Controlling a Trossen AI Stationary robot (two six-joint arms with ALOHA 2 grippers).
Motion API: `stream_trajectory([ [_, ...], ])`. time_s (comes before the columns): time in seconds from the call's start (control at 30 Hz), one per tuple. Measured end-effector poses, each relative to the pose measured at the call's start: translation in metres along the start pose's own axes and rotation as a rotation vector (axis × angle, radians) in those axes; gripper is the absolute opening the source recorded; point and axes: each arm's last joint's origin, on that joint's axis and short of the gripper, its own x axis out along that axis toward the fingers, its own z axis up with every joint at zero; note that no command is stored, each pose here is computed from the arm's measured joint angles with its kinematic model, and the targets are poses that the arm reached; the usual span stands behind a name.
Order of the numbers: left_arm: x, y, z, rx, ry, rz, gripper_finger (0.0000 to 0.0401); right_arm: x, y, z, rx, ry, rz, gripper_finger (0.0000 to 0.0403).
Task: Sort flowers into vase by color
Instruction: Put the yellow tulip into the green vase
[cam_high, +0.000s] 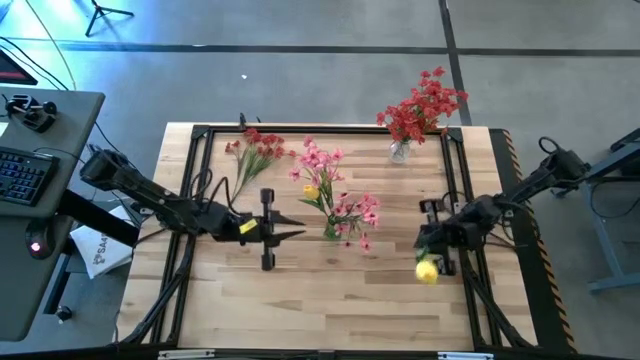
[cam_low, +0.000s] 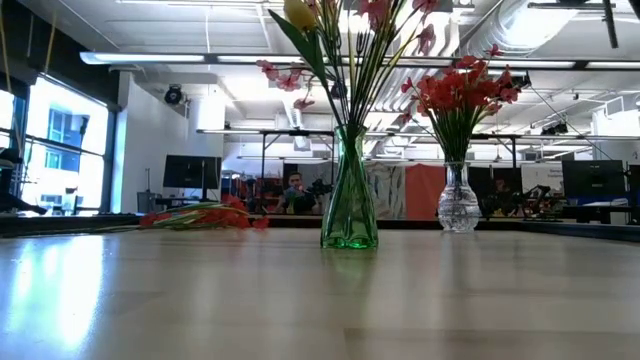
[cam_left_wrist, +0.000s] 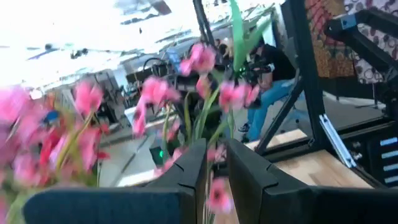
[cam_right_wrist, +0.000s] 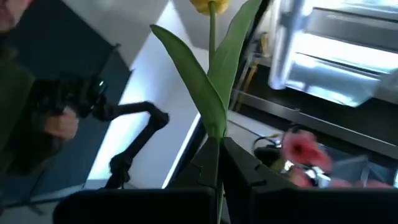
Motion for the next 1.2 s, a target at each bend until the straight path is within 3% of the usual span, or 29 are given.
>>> stream_trajectory([
  [0.3, 0.031, -0.039, 0.017, 0.271, -0.014, -0.163, 0.0061, 0.084, 0.003, -0.021, -0.020, 0.063, 0.043, 0.0000],
  [0.43, 0.040, -0.053, 0.024, 0.293, -0.030, -0.185, 0.0090, 0.115, 0.007, -0.033, -0.049, 0.078, 0.049, 0.0000],
  [0.63, 0.041, -0.064, 0.022, 0.427, -0.010, -0.165, 0.0151, 0.150, 0.009, -0.056, -0.085, 0.105, 0.044, 0.0000],
  [0.87, 0.040, -0.065, 0.025, 0.439, -0.034, -0.169, 0.0198, 0.164, -0.005, -0.083, -0.037, 0.184, 0.004, 0.0000],
  [1.2, 0.040, -0.063, 0.030, 0.341, -0.075, -0.143, 0.0186, 0.163, -0.014, -0.098, 0.020, 0.248, -0.015, 0.0000],
])
